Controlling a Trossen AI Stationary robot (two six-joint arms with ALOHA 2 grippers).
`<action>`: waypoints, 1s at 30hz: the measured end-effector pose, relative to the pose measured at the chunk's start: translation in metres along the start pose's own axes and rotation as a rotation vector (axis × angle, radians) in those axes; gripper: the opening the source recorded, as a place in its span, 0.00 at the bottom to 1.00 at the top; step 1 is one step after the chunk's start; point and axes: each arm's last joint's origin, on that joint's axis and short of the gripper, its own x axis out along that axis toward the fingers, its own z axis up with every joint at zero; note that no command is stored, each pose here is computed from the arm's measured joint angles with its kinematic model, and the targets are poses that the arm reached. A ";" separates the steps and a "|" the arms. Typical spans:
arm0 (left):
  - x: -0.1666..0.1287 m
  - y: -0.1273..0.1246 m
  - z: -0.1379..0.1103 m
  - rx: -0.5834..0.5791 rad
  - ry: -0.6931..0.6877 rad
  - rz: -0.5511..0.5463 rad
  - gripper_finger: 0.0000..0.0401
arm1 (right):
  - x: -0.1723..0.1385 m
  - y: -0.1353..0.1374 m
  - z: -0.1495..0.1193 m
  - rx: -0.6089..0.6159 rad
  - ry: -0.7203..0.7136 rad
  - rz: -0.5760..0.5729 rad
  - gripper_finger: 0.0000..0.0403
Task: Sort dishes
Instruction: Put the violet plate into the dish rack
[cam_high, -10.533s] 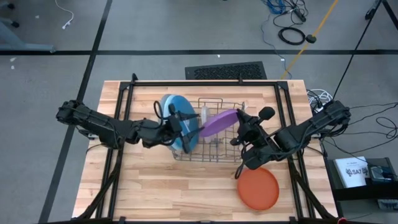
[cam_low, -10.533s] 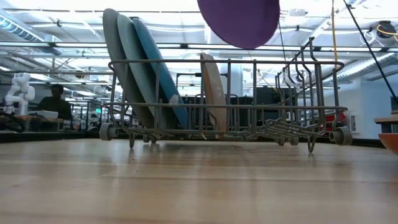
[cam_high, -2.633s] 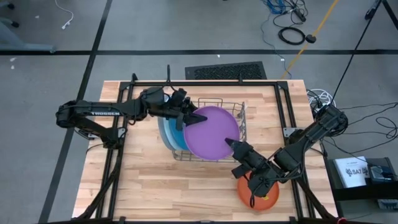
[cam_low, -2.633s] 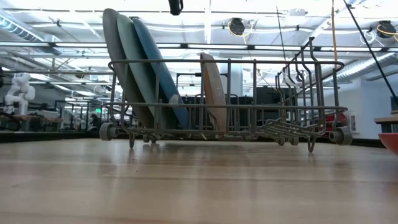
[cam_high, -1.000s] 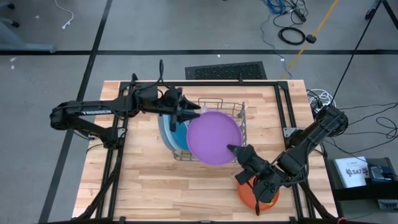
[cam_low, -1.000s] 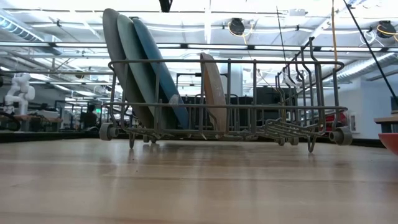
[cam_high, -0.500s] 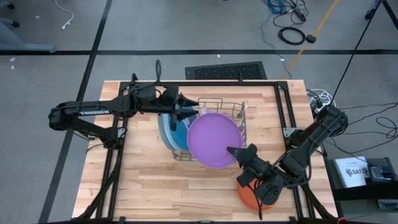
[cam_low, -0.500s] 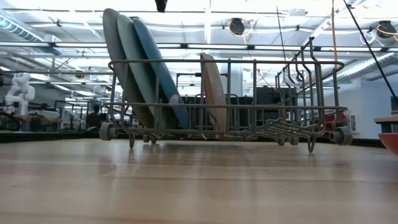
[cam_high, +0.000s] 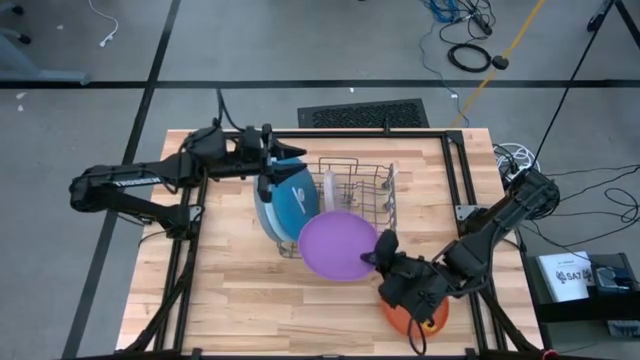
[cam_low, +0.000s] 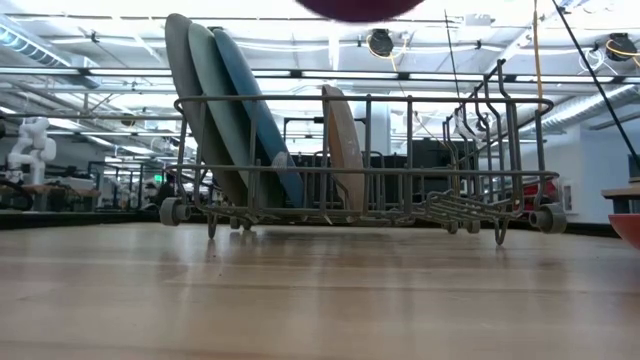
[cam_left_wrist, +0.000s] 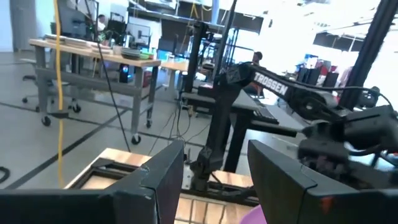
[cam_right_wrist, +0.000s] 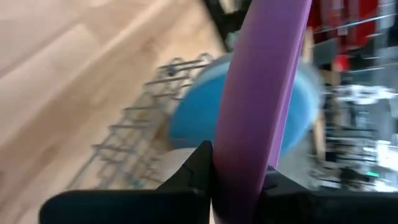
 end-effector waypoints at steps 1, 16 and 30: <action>0.000 -0.001 0.000 -0.001 0.000 -0.006 0.44 | 0.002 0.000 -0.002 0.003 0.004 0.030 0.07; 0.005 -0.022 -0.006 0.024 0.034 -0.192 0.44 | -0.038 -0.071 -0.044 0.142 -0.079 0.360 0.07; 0.038 -0.042 -0.038 0.054 0.103 -0.360 0.44 | -0.023 -0.140 -0.082 0.243 -0.251 0.600 0.07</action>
